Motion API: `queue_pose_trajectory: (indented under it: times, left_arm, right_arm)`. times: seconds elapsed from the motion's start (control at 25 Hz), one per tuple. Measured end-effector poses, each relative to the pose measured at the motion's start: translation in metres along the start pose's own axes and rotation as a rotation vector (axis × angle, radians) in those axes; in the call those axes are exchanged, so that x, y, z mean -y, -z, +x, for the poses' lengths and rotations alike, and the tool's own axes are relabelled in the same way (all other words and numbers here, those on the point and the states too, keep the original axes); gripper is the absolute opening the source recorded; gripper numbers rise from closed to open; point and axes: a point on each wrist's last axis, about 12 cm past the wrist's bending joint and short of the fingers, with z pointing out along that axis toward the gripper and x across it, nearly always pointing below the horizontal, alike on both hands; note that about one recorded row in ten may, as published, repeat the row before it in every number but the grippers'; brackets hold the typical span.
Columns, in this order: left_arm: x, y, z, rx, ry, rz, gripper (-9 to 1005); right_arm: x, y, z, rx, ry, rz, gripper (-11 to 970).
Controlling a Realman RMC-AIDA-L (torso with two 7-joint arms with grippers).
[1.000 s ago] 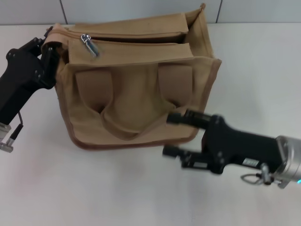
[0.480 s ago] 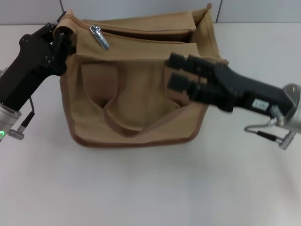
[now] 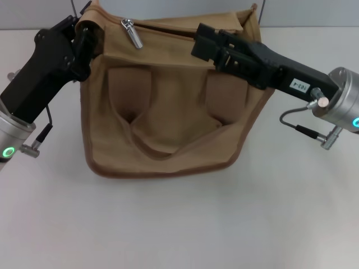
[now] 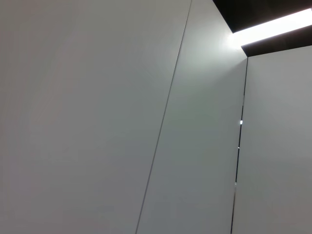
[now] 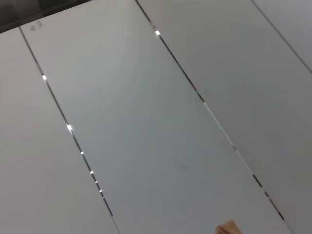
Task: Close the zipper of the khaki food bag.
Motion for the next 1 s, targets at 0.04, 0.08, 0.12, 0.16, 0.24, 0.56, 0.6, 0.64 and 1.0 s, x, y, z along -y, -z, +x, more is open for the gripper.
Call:
queue_pose_trajectory:
  times: [0.04, 0.08, 0.12, 0.16, 0.24, 0.56, 0.6, 0.64, 1.0]
  left_arm:
    - [0.0, -0.002, 0.0, 0.001, 0.001, 0.005, 28]
    - [0.001, -0.004, 0.001, 0.003, 0.006, 0.012, 28]
    - [0.001, -0.004, 0.001, 0.003, 0.006, 0.012, 28]
    - [0.001, -0.006, 0.001, 0.004, 0.008, 0.016, 29]
    - [0.001, -0.009, 0.001, 0.003, 0.009, 0.023, 29]
    - [0.002, -0.021, 0.003, -0.005, 0.016, 0.051, 29]
    - [0.002, -0.022, 0.004, -0.005, 0.016, 0.053, 29]
    - [0.002, -0.023, 0.004, -0.006, 0.016, 0.054, 30]
    - [0.005, -0.036, 0.005, 0.002, 0.029, 0.083, 30]
  right_arm:
    - [0.001, -0.001, 0.0, 0.003, 0.0, 0.005, 773]
    - [0.002, -0.004, -0.001, 0.003, 0.001, 0.008, 773]
    - [0.002, -0.004, -0.001, 0.003, 0.001, 0.008, 773]
    - [0.002, -0.005, -0.001, 0.002, 0.0, 0.007, 772]
    - [0.003, -0.009, -0.002, -0.003, -0.003, 0.001, 771]
    - [0.007, -0.02, -0.002, -0.018, -0.016, 0.006, 768]
    - [0.008, -0.02, -0.002, -0.02, -0.016, 0.009, 760]
    - [0.008, -0.02, -0.002, -0.021, -0.016, 0.012, 752]
    - [0.012, -0.024, -0.002, -0.029, -0.013, 0.035, 681]
